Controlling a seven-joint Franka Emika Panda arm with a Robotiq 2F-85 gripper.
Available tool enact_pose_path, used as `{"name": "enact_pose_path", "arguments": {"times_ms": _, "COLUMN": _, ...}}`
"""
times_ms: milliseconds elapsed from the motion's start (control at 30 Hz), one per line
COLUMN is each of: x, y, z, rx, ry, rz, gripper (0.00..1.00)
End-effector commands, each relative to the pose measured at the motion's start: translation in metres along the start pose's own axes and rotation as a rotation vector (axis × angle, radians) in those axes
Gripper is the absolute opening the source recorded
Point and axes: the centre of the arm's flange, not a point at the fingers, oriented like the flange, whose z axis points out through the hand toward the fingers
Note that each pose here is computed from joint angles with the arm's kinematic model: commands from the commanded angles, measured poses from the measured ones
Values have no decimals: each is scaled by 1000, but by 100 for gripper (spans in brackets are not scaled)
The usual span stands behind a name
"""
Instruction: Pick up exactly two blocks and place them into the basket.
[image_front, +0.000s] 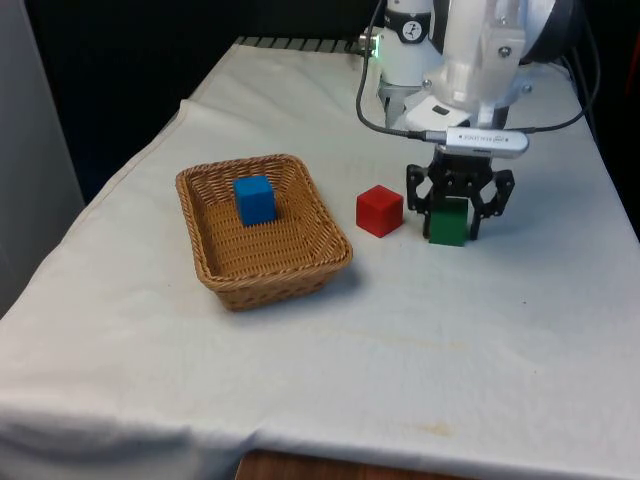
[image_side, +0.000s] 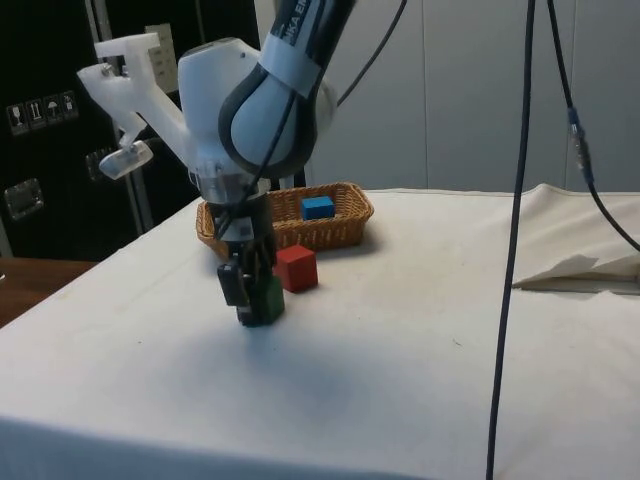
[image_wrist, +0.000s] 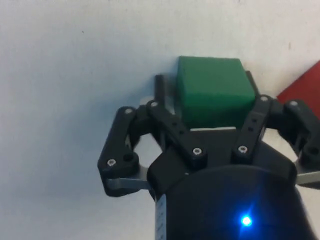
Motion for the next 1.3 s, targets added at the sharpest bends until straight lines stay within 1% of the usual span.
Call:
{"name": "enact_pose_path", "arguments": {"times_ms": 0, "x": 0, "y": -1, "z": 2, "rx": 3, "ry": 2, "rz": 1, "gripper": 29}}
{"name": "enact_pose_path", "arguments": {"times_ms": 67, "x": 0, "y": -1, "z": 2, "rx": 3, "ry": 2, "rz": 1, "gripper": 7}}
{"name": "enact_pose_path", "arguments": {"times_ms": 100, "x": 0, "y": -1, "z": 2, "rx": 3, "ry": 2, "rz": 1, "gripper": 0}}
{"name": "enact_pose_path", "arguments": {"times_ms": 367, "x": 0, "y": 0, "z": 2, "rx": 2, "ry": 1, "rz": 2, "gripper": 2}}
{"name": "enact_pose_path", "arguments": {"times_ms": 433, "x": 0, "y": 1, "z": -11, "rx": 2, "ry": 3, "rz": 4, "gripper": 2}}
{"name": "enact_pose_path", "arguments": {"times_ms": 467, "x": 1, "y": 0, "z": -2, "rx": 1, "ry": 3, "rz": 0, "gripper": 2}}
{"name": "enact_pose_path", "arguments": {"times_ms": 500, "x": 0, "y": 1, "z": -11, "rx": 2, "ry": 3, "rz": 4, "gripper": 2}}
{"name": "enact_pose_path", "arguments": {"times_ms": 567, "x": -1, "y": 2, "z": -21, "rx": 5, "ry": 4, "rz": 7, "gripper": 2}}
{"name": "enact_pose_path", "arguments": {"times_ms": 733, "x": -3, "y": 2, "z": -36, "rx": 11, "ry": 4, "rz": 10, "gripper": 2}}
{"name": "enact_pose_path", "arguments": {"times_ms": 767, "x": -4, "y": 3, "z": -43, "rx": 15, "ry": 3, "rz": 12, "gripper": 2}}
{"name": "enact_pose_path", "arguments": {"times_ms": 800, "x": -3, "y": 2, "z": -39, "rx": 21, "ry": 3, "rz": 7, "gripper": 2}}
{"name": "enact_pose_path", "arguments": {"times_ms": 833, "x": -4, "y": 3, "z": -46, "rx": 16, "ry": 5, "rz": 12, "gripper": 2}}
{"name": "enact_pose_path", "arguments": {"times_ms": 1033, "x": -3, "y": 7, "z": -66, "rx": 23, "ry": 8, "rz": 16, "gripper": 2}}
{"name": "enact_pose_path", "arguments": {"times_ms": 1067, "x": -2, "y": 5, "z": -62, "rx": 31, "ry": 12, "rz": 12, "gripper": 2}}
{"name": "enact_pose_path", "arguments": {"times_ms": 1100, "x": -1, "y": 9, "z": -73, "rx": 24, "ry": 11, "rz": 17, "gripper": 2}}
{"name": "enact_pose_path", "arguments": {"times_ms": 1233, "x": 3, "y": 15, "z": -87, "rx": 24, "ry": 15, "rz": 19, "gripper": 2}}
{"name": "enact_pose_path", "arguments": {"times_ms": 1267, "x": 5, "y": 17, "z": -94, "rx": 23, "ry": 16, "rz": 19, "gripper": 2}}
